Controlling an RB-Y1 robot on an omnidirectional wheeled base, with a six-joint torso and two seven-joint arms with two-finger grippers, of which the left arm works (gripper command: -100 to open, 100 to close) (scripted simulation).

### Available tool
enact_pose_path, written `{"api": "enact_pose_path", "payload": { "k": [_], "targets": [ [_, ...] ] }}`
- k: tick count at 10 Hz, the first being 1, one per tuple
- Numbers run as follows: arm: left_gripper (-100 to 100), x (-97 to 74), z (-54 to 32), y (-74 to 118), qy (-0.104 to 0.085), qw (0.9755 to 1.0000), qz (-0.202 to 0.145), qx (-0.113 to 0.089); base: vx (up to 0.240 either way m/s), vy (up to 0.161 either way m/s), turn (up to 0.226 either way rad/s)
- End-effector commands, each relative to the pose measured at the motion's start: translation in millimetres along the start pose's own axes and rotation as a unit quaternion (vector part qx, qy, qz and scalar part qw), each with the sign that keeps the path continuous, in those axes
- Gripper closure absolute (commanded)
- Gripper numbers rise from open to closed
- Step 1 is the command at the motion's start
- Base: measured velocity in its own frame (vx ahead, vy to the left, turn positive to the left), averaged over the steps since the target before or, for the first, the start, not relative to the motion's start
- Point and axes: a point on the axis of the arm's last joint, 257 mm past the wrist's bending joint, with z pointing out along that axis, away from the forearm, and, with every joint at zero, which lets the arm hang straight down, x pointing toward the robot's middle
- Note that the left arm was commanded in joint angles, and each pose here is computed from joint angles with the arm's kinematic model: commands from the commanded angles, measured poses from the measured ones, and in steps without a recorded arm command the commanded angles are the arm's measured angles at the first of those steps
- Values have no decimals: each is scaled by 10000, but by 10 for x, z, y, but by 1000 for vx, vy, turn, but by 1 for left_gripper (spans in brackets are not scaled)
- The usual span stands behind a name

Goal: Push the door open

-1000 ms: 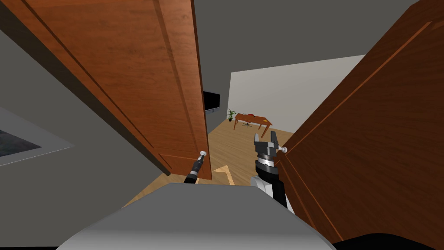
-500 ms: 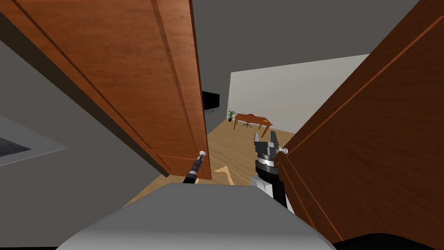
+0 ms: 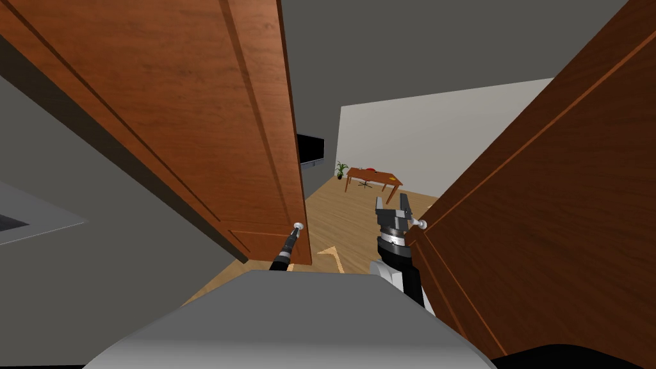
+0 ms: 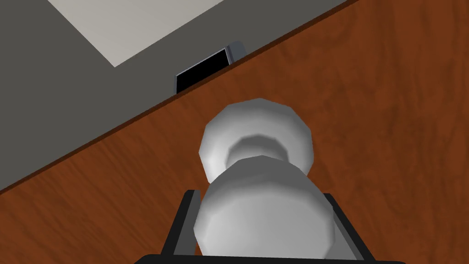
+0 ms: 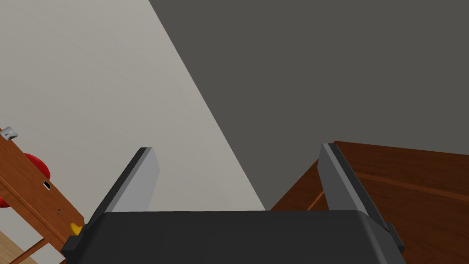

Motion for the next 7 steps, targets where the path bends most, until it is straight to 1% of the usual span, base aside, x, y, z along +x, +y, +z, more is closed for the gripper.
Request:
{"api": "enact_pose_path", "payload": {
  "k": [1,2,3,4,5,6,7],
  "targets": [
    [100,-78,6,28,-89,9995,-294,-19,62,-35,0],
    [100,-78,6,28,-89,9992,-384,-18,51,-21,8],
    [100,-110,8,45,-130,9981,-593,-33,51,-18,-4],
    [100,-110,8,45,-130,9979,-626,-33,38,-15,-1],
    [100,-143,11,62,-173,9961,-862,-46,37,-21,-2],
    [100,-175,13,79,-215,9945,-1020,-59,62,-30,3],
    [100,-175,13,79,-216,9936,-1108,-58,51,-22,5]
  ]
}}
